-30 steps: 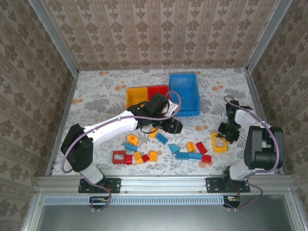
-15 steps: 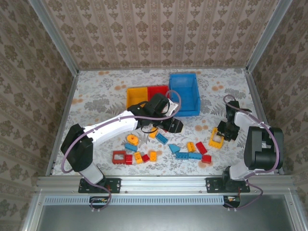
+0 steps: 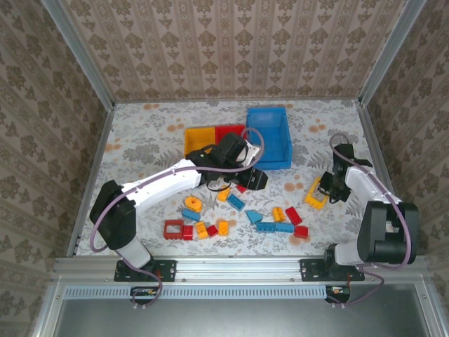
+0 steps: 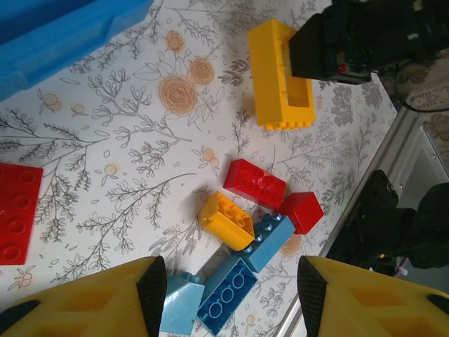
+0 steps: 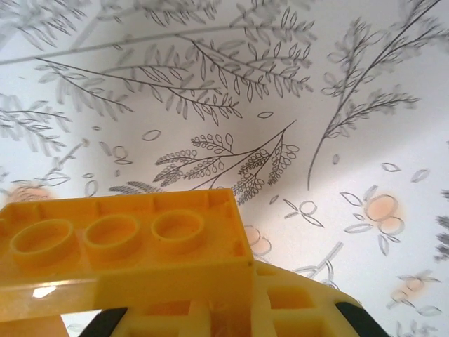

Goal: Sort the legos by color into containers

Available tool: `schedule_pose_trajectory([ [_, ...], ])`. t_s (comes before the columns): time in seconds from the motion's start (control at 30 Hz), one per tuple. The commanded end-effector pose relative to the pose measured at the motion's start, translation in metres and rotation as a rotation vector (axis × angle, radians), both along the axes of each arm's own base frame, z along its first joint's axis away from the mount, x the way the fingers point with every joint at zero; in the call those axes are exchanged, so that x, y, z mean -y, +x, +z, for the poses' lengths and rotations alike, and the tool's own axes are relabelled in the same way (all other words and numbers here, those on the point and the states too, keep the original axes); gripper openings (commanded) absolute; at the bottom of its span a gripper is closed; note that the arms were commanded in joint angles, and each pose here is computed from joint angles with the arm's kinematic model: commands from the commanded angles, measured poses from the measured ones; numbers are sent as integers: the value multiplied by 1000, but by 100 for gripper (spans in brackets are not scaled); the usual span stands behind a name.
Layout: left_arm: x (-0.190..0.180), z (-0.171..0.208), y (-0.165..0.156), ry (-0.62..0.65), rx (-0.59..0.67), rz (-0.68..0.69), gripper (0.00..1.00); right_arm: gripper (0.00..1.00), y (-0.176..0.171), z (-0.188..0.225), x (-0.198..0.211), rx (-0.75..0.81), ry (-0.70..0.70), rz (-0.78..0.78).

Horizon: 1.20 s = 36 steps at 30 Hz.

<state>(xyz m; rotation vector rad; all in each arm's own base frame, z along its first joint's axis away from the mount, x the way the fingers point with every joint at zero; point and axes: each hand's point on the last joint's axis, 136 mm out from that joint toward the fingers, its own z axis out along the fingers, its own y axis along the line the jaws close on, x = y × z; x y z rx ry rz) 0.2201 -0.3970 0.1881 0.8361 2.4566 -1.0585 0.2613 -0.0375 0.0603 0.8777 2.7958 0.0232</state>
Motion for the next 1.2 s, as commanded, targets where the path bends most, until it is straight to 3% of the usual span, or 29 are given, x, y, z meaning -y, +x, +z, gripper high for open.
schedule_pose_trajectory([
  [0.0, -10, 41, 21, -35, 73, 86, 55, 12, 21, 50, -3, 88, -81, 67],
  [0.13, -35, 71, 49, -35, 133, 212, 55, 13, 67, 115, -36, 236, -154, 202],
  [0.37, -71, 111, 95, -40, 231, 364, 55, 14, 154, 145, -115, 278, -127, 387],
  [0.53, -60, 136, 116, -7, 303, 337, 55, 13, 209, 124, -153, 230, -90, 443],
  [0.73, -50, 129, 134, 130, 374, 362, 56, 13, 251, 81, -167, 142, -117, 461],
  [0.93, -38, 117, 135, 160, 388, 341, 56, 14, 276, 54, -170, 110, -147, 489],
  [1.17, -32, 101, 129, 181, 360, 315, 57, 15, 282, 23, -167, 57, -161, 504],
])
